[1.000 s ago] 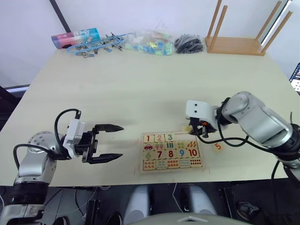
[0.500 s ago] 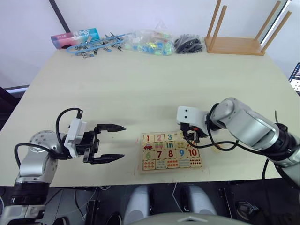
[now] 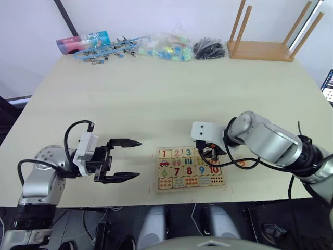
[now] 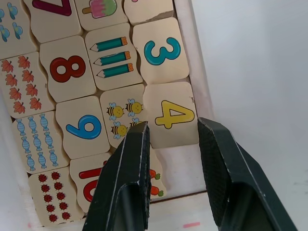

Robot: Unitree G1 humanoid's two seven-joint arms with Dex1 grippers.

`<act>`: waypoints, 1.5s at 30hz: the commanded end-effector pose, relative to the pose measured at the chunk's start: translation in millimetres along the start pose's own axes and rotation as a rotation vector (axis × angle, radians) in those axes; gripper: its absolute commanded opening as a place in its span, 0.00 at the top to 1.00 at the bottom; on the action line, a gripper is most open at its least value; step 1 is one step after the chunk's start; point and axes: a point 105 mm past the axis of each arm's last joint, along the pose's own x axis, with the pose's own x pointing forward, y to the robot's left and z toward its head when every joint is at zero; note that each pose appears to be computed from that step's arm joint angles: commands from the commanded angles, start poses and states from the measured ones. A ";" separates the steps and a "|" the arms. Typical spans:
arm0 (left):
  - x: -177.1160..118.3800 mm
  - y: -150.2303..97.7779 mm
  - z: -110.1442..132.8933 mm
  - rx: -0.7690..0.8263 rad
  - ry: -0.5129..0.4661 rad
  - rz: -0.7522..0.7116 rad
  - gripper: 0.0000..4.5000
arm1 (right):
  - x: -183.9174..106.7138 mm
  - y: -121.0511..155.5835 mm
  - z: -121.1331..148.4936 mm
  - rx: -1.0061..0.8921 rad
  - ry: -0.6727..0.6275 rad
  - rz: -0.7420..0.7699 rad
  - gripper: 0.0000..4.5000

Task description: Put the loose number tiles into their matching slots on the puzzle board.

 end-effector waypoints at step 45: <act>-11.9 -2.2 -8.9 0.033 -0.015 0.003 0.00 | -20.2 -11.2 9.4 -0.044 -0.123 -0.019 0.01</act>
